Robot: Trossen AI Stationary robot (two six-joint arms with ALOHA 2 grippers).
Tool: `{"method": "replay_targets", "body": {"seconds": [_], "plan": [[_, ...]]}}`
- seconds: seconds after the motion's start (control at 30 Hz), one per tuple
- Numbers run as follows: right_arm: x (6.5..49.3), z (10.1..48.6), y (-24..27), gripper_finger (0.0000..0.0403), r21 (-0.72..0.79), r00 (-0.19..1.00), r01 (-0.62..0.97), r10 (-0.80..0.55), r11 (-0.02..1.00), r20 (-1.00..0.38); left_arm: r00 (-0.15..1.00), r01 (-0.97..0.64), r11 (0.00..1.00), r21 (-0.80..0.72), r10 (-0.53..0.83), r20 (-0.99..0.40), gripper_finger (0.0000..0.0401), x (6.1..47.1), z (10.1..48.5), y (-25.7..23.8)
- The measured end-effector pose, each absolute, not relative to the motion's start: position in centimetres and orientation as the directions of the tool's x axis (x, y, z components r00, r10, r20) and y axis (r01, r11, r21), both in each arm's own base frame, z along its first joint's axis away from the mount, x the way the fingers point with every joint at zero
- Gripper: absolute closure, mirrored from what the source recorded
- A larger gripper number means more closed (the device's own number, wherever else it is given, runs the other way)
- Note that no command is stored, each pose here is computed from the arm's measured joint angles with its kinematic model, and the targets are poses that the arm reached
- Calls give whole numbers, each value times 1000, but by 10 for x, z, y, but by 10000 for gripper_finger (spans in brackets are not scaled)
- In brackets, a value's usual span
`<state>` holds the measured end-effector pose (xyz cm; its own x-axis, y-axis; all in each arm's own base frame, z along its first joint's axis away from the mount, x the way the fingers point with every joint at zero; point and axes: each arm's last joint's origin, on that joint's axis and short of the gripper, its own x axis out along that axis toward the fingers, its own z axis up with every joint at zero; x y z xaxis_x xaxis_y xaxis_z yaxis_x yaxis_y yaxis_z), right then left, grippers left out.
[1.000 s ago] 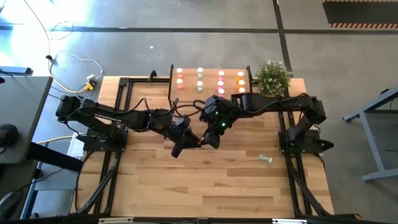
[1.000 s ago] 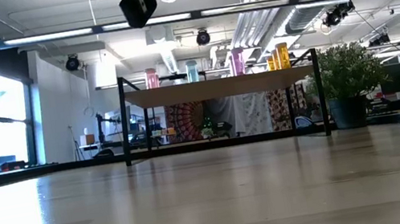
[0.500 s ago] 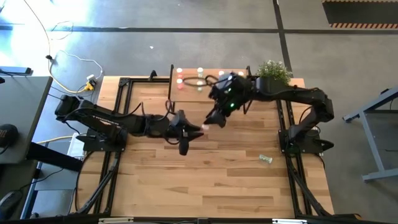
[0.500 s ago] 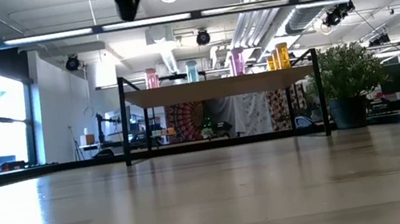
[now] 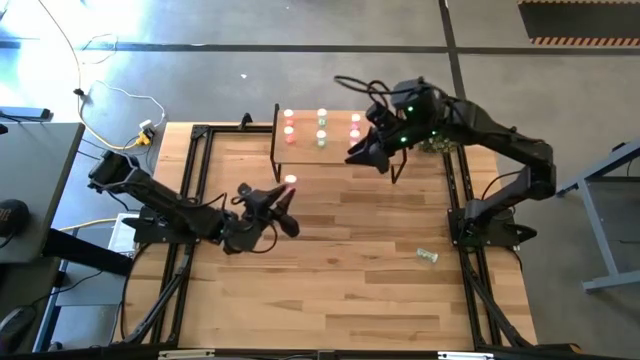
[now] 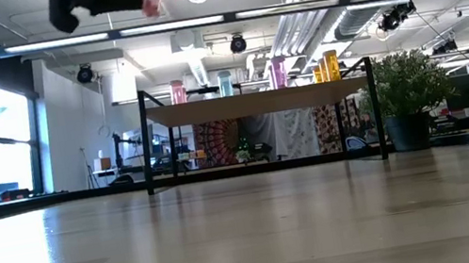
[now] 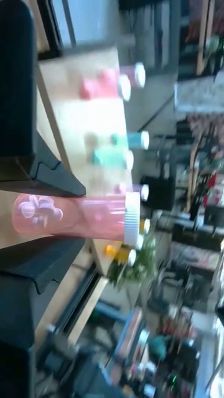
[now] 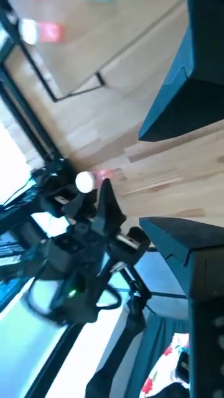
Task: Pick and place medicine bottles onto shelf by color
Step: Put the pink pill bottle on the shelf aligned with the other pink pill bottles
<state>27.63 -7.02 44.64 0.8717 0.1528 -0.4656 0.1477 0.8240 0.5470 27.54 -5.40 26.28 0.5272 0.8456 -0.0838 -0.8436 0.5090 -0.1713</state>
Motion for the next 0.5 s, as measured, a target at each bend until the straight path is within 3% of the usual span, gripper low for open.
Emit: {"method": "replay_targets", "body": {"seconds": [0.27,0.5], "plan": [[267,457,-75,202,509,905,116,120,853,-408,313,-930,299,-212,949,-33,311,262,223,-37],[267,457,-76,202,456,905,139,74,879,-419,204,-971,202,-130,979,-2,311,268,188,-26]]}}
